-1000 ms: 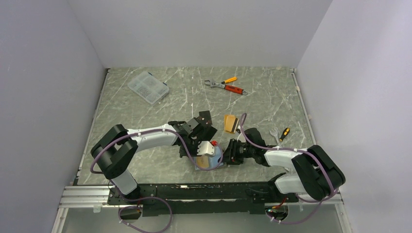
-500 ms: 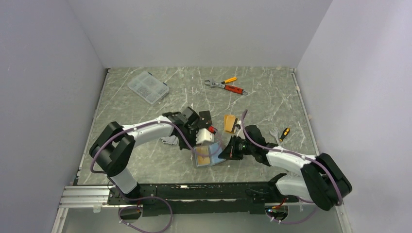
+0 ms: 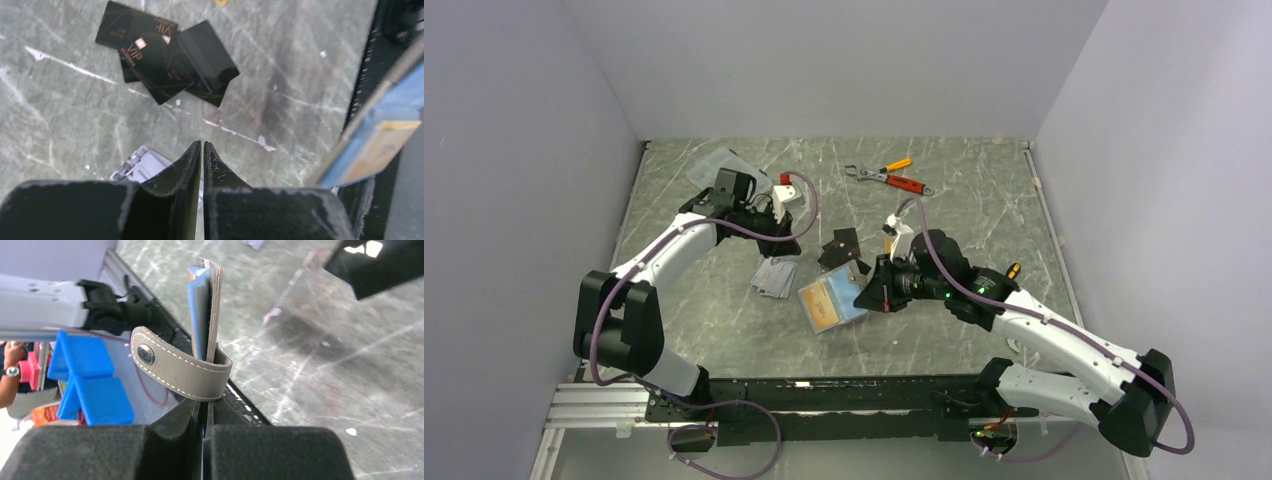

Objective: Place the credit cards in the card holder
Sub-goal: Pick up the card holder from the center of the board, then close the card holder at the center of the board.

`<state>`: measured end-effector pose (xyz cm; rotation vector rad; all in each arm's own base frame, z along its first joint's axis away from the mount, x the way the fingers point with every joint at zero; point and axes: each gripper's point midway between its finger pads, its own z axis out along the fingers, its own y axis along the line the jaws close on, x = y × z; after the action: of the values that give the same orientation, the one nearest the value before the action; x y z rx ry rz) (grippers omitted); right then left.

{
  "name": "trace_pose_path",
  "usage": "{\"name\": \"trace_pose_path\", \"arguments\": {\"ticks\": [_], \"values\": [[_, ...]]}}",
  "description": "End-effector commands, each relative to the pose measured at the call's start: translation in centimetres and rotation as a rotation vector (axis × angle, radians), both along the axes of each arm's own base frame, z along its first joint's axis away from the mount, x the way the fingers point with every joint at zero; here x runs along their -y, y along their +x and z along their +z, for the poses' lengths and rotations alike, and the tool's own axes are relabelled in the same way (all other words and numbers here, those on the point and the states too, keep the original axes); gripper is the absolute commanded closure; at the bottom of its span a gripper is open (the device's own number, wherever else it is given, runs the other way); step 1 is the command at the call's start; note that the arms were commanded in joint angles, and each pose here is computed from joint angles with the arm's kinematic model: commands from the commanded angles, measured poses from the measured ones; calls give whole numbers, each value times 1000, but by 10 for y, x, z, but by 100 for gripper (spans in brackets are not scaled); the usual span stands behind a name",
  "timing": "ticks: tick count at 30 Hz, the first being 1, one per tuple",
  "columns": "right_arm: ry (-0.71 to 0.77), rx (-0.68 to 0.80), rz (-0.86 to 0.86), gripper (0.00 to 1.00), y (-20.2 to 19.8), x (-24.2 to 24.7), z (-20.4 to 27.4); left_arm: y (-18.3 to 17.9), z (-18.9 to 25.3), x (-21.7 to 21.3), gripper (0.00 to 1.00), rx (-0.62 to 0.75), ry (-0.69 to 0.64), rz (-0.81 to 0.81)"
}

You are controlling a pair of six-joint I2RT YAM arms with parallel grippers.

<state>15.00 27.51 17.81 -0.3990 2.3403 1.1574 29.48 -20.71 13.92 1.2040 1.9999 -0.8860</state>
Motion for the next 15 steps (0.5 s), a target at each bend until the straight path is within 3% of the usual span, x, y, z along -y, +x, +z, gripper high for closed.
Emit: {"name": "trace_pose_path", "arguments": {"ticks": [1,8,15], "values": [[66,140,103,100,-12,-10,73,-13,36,23,87,-65,-207,-104],[197,250,118,100,-13,-21,133,-43,47,28,87,-104,-305,-201],[226,284,24,100,11,-29,131,-80,81,25,88,-84,-384,-302]]}}
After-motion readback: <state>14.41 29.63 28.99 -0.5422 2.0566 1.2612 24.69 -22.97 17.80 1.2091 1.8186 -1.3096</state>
